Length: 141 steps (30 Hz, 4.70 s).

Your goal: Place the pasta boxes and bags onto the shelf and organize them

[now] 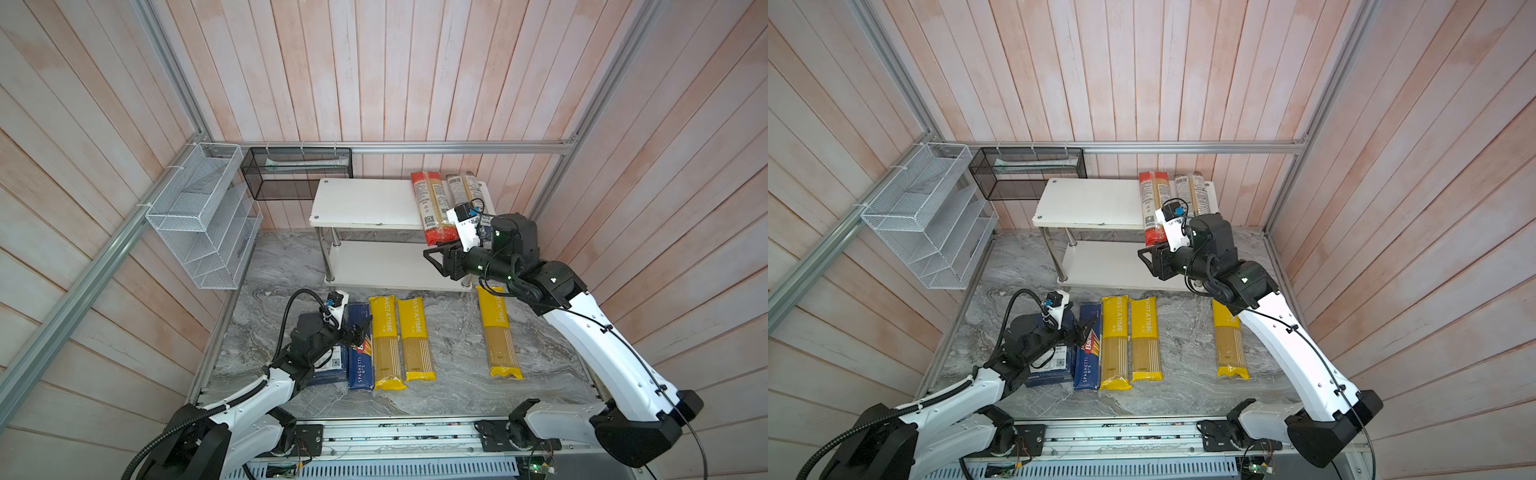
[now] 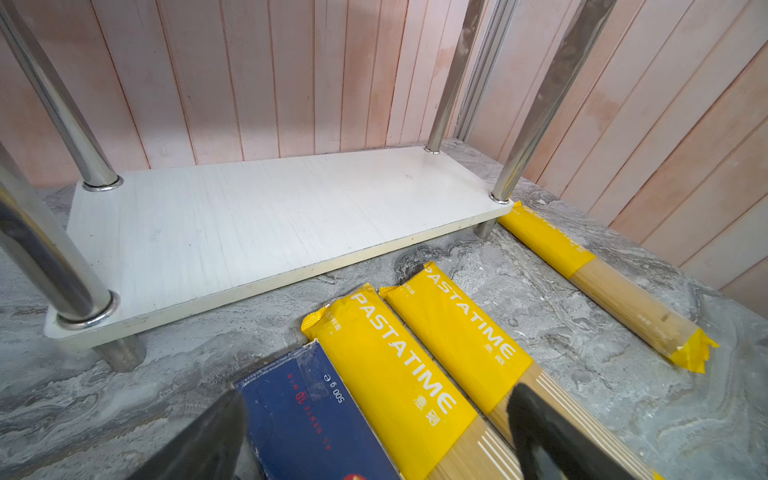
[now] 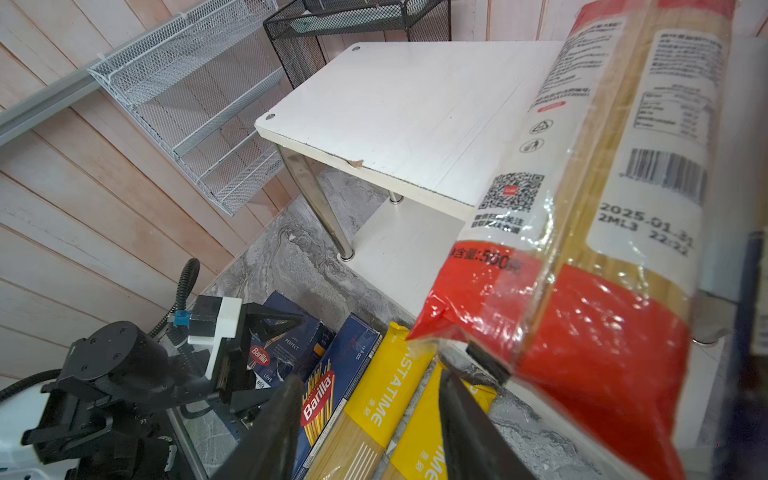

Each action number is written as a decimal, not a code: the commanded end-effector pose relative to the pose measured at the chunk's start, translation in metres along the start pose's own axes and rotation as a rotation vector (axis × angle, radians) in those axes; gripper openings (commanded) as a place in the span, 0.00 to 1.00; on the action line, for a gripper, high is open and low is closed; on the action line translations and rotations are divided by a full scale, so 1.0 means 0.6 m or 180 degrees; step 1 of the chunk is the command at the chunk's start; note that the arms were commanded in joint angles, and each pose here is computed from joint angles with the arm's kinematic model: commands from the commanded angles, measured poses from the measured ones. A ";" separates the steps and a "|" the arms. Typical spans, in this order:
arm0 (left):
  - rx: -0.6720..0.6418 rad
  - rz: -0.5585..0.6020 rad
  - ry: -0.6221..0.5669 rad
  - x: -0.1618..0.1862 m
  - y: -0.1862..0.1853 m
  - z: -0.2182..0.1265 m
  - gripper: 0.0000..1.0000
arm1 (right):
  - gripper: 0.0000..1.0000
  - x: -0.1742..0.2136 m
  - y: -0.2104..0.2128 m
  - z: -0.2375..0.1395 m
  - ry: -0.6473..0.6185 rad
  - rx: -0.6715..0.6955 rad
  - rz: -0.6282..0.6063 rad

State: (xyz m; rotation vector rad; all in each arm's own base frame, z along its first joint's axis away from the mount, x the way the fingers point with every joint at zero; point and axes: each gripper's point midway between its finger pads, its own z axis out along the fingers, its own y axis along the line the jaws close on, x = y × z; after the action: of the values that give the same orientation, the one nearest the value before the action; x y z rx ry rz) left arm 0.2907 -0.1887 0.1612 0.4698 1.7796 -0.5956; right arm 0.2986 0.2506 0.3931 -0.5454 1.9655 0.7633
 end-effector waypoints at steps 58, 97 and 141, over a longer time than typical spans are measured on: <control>-0.0021 0.0053 -0.0063 -0.013 -0.001 -0.003 1.00 | 0.53 -0.022 0.001 0.025 -0.0059 -0.0195 0.0082; -0.0047 0.0055 -0.0079 -0.014 0.001 -0.004 1.00 | 0.53 0.066 0.075 0.013 0.0464 -0.0469 -0.0183; -0.0013 0.0034 -0.0058 -0.011 -0.001 -0.001 1.00 | 0.88 0.451 -0.395 -0.108 0.0449 0.2804 0.1806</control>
State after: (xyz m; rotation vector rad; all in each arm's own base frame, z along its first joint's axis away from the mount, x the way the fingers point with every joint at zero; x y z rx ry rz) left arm 0.2914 -0.1859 0.1621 0.4576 1.7811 -0.5807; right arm 0.2732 0.0201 0.1140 0.5653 2.3491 0.1177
